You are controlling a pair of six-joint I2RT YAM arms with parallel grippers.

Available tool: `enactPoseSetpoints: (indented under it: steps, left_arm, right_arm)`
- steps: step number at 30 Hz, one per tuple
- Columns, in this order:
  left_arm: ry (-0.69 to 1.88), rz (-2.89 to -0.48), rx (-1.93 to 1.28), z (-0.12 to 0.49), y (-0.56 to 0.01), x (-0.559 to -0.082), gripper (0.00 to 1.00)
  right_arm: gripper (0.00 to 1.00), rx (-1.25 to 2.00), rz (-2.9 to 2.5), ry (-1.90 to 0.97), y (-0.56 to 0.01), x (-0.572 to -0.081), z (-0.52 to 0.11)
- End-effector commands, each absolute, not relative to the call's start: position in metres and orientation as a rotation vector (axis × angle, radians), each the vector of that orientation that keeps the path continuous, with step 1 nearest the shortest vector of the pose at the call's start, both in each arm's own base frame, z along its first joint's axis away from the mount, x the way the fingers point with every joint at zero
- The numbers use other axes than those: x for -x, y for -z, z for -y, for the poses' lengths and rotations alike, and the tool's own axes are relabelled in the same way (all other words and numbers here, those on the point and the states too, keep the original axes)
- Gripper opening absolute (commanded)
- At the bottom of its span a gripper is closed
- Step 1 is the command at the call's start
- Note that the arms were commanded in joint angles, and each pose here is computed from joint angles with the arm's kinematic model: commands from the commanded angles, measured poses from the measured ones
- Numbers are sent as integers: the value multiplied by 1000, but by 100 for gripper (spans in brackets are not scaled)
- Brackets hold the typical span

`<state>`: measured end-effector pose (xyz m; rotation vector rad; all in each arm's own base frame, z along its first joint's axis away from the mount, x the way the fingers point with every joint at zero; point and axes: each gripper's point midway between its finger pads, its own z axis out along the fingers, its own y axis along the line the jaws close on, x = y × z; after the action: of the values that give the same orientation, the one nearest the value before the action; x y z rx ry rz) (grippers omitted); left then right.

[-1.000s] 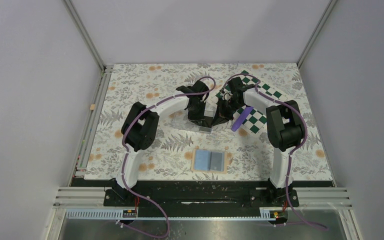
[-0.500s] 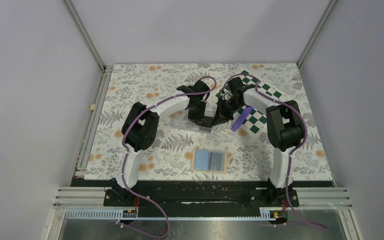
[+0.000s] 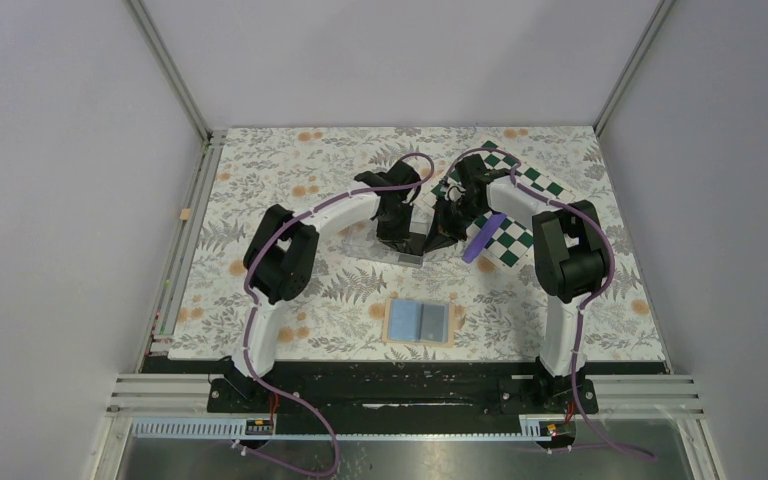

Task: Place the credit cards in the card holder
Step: Pick up the credit card from the storage box.

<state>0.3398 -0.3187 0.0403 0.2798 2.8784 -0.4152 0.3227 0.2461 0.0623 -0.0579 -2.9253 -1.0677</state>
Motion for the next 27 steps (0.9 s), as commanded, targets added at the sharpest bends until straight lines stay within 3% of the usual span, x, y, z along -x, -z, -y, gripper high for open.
enactPoseSetpoints:
  steps: [1, 14, 27]
  left_arm:
    - [506, -2753, -334, 341, -85, -348, 7]
    - [420, -2787, -394, 338, -73, -347, 16]
    - [345, -2819, -486, 336, -61, -344, 19]
  right_arm:
    - [8, 48, 2894, 994, -45, -308, -242]
    - [8, 46, 2893, 993, -45, -308, -242]
    - [8, 48, 2890, 992, -44, -307, -242]
